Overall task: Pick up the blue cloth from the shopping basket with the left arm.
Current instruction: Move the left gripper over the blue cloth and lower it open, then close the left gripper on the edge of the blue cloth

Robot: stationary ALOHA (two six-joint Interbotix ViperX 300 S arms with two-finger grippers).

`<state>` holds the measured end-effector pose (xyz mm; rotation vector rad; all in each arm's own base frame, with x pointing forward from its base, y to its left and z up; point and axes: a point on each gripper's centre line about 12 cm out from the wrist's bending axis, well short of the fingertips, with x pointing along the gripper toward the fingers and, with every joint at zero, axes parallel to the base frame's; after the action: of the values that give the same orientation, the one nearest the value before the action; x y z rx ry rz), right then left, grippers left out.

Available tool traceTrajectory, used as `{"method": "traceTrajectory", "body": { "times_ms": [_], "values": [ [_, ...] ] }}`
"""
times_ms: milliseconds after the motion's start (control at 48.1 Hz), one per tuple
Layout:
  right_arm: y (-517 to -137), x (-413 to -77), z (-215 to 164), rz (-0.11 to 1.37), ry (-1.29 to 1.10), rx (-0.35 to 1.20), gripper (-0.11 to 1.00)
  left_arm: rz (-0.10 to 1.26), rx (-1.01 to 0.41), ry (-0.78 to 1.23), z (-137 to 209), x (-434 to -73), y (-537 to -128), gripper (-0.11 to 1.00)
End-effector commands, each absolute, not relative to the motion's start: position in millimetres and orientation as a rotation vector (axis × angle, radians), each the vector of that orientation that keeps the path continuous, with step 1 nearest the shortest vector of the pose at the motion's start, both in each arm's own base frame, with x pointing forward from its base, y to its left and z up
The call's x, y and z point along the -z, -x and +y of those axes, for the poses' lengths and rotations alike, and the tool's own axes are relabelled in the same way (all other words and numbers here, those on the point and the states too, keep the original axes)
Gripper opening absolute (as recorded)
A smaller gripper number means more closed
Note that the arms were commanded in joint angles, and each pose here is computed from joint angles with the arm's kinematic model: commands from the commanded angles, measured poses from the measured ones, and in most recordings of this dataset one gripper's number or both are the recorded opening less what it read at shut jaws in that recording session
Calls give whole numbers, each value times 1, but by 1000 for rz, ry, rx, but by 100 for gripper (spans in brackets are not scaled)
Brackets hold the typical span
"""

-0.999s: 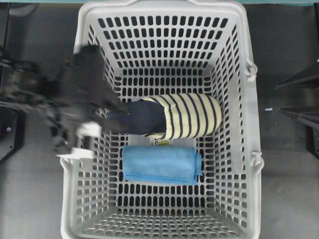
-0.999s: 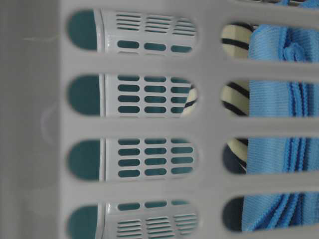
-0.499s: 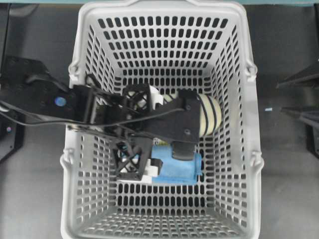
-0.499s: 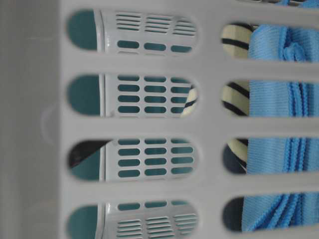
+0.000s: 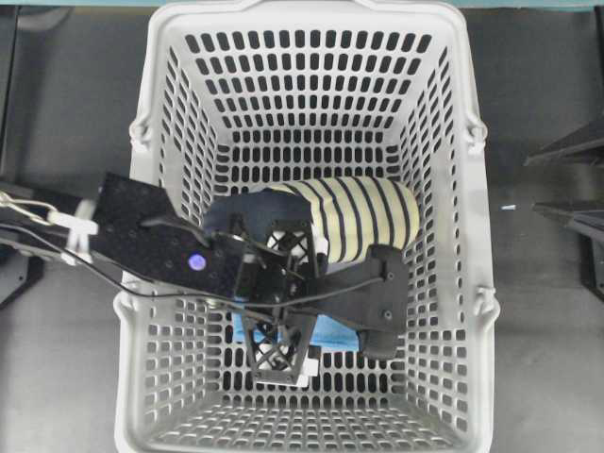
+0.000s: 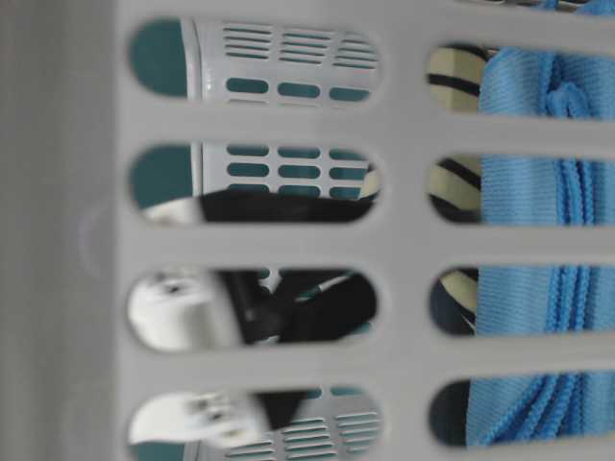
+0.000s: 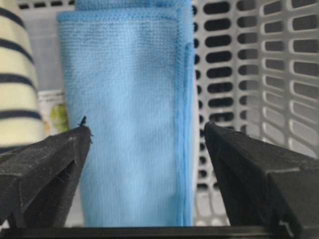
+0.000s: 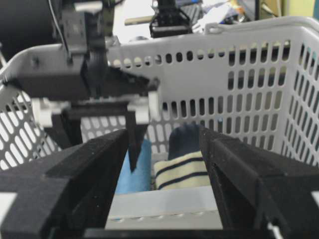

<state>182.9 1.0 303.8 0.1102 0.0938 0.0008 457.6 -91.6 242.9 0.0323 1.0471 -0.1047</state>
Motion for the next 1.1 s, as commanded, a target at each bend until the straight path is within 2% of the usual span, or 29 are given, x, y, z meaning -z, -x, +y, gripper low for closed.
{"method": "traceTrajectory", "body": {
  "times_ms": [0, 395, 562, 686, 832, 895, 1082],
  "values": [
    [-183, -309, 1, 72, -110, -3, 58, 1036, 103, -31, -91, -236, -461, 89],
    [-182, -308, 1, 46, -112, -4, 58, 1111, 82, -22, -86, -201, -453, 88],
    [-182, -307, 1, 48, -112, -4, 58, 1140, 60, 9, -87, -192, -446, 82],
    [-182, -307, 1, 48, -110, -5, 58, 1142, 56, 14, -88, -192, -445, 66],
    [-181, -307, 1, 46, -112, -4, 58, 1128, 63, 8, -88, -200, -447, 27],
    [-181, -306, 1, 48, -112, -4, 58, 1107, 65, 11, -88, -210, -448, 14],
    [-179, -305, 1, 45, -110, -6, 58, 1026, 72, 24, -88, -269, -447, 11]
  ]
}}
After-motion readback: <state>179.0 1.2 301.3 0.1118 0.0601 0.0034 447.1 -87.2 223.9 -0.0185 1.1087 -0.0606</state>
